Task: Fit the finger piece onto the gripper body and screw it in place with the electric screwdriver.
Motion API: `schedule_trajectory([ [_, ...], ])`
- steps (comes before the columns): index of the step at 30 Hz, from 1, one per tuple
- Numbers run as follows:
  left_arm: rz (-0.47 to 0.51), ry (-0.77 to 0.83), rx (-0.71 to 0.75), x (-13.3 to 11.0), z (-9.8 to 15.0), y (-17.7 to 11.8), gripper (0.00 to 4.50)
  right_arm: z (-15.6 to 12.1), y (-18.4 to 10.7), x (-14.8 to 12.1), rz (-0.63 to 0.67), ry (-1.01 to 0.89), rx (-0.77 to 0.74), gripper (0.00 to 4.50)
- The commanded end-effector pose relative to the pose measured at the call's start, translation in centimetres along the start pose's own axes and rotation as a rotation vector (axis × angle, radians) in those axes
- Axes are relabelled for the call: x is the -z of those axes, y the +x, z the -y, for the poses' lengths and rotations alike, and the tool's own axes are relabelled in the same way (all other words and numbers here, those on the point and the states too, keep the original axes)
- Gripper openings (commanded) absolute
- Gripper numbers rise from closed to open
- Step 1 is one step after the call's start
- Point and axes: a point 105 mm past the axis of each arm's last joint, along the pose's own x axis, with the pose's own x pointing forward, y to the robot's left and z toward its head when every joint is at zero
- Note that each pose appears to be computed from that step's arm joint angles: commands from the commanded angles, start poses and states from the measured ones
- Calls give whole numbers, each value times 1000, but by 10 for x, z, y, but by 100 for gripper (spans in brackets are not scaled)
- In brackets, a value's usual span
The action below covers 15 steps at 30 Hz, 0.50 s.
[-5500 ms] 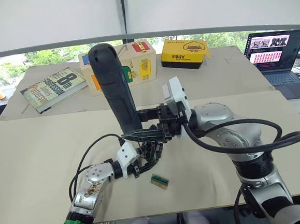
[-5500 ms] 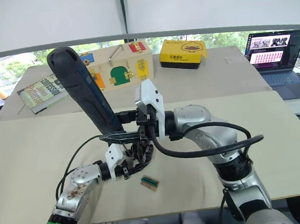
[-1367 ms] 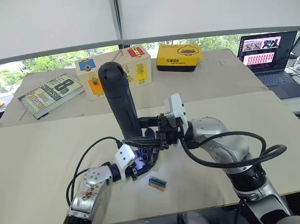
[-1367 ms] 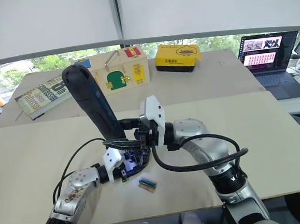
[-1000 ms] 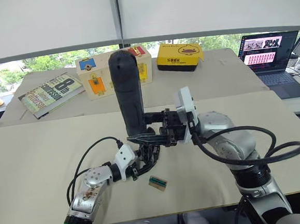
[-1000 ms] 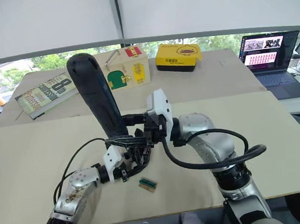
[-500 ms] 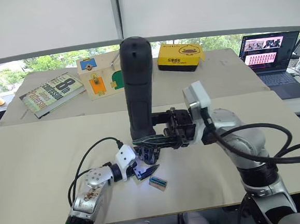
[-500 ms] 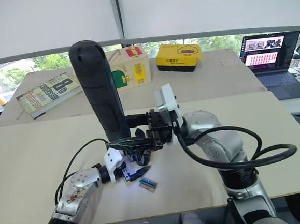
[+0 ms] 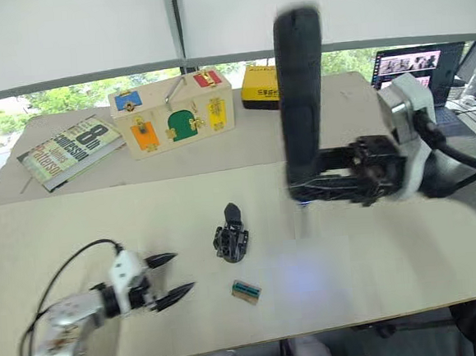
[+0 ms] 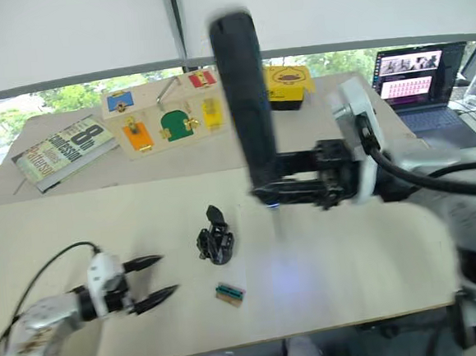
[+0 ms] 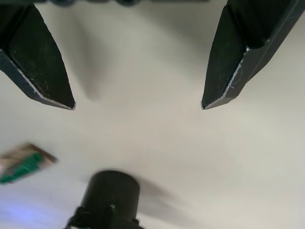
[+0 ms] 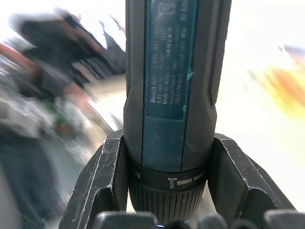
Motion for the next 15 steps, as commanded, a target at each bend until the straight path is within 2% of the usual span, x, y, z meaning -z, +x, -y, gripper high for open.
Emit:
schedule_trajectory([
  [1,65,41,74,-27,7,-16,447,29,-31,43,-229,128,152,190],
  [8,68,77,68,-34,8,-21,447,54,-44,106,-537,143,221,190],
  [15,66,98,-3,-33,3,-25,447,83,-43,137,-631,144,238,190],
])
